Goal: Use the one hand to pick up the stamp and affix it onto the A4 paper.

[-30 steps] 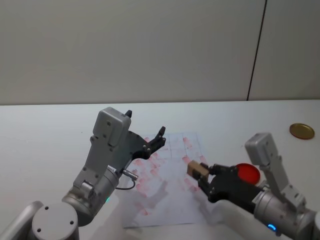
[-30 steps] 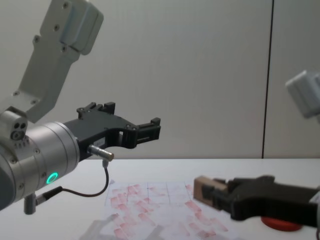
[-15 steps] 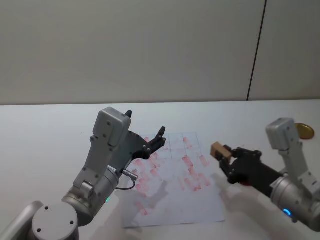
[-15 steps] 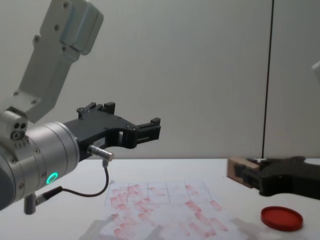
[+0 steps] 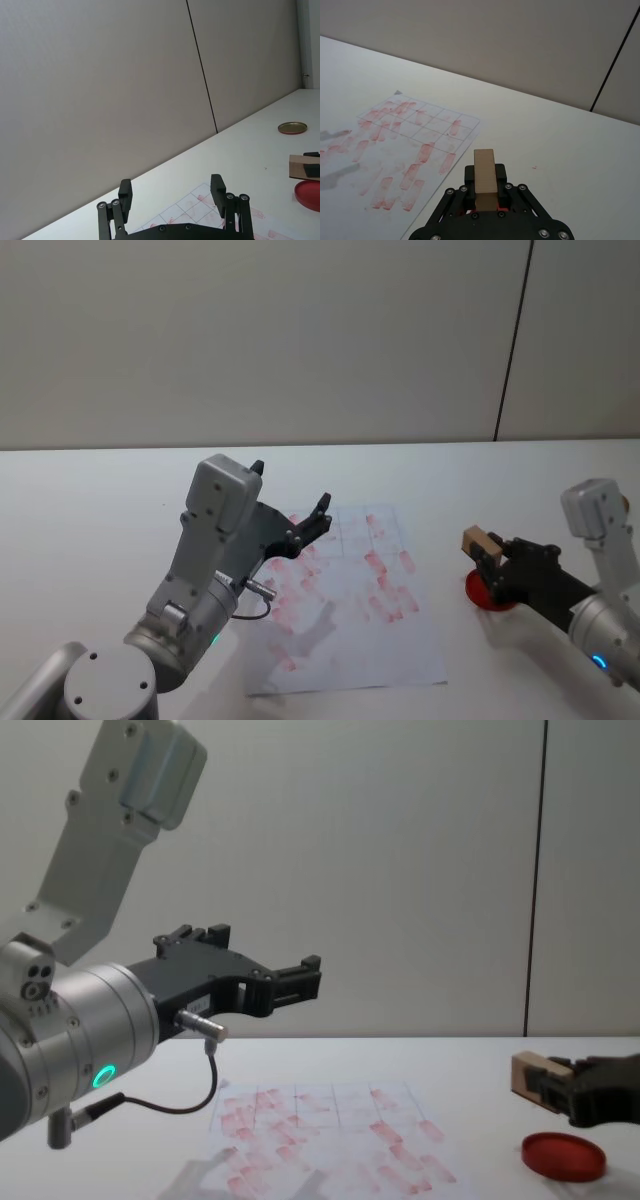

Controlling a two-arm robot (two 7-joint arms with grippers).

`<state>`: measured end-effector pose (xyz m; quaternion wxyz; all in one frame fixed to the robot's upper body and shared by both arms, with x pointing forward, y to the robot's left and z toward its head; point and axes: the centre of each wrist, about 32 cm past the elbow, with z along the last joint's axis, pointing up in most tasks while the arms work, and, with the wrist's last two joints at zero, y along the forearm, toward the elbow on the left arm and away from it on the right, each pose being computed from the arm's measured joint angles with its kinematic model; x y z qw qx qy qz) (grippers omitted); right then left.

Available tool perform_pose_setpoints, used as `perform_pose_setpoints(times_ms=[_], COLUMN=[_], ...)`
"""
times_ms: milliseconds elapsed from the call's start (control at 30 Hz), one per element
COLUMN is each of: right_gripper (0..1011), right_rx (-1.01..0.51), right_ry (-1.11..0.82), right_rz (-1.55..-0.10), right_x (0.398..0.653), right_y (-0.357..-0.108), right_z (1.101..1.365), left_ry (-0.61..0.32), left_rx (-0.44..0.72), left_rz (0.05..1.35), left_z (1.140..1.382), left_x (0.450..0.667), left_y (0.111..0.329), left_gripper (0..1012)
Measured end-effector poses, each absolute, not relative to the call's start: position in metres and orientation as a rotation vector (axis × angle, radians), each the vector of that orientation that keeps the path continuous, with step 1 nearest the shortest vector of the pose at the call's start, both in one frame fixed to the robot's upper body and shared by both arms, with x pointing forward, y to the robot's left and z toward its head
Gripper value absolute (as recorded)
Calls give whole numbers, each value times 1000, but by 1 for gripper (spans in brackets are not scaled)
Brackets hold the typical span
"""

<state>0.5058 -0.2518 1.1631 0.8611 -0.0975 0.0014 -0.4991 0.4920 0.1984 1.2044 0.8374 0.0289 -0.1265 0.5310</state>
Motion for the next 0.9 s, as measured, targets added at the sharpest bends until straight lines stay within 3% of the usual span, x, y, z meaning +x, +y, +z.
perform_pose_setpoints(times_ms=[700,833,900], right_gripper=[217,276,361], right_rx=[-247,-249,-249], right_ry=[47,50,52], right_rz=[-1090,-1091,-1091], right_x=[509,509,508], right_y=[-261,-262,-262], right_z=[1148,1147,1147], left_ry=[-268,-268,-268], left_rx=[61,61,61], left_rz=[1124,1124,1124], left_z=[1204,1204,1204], left_x=[492,492,492], left_y=[198,198,198], left_gripper=[993,993,993])
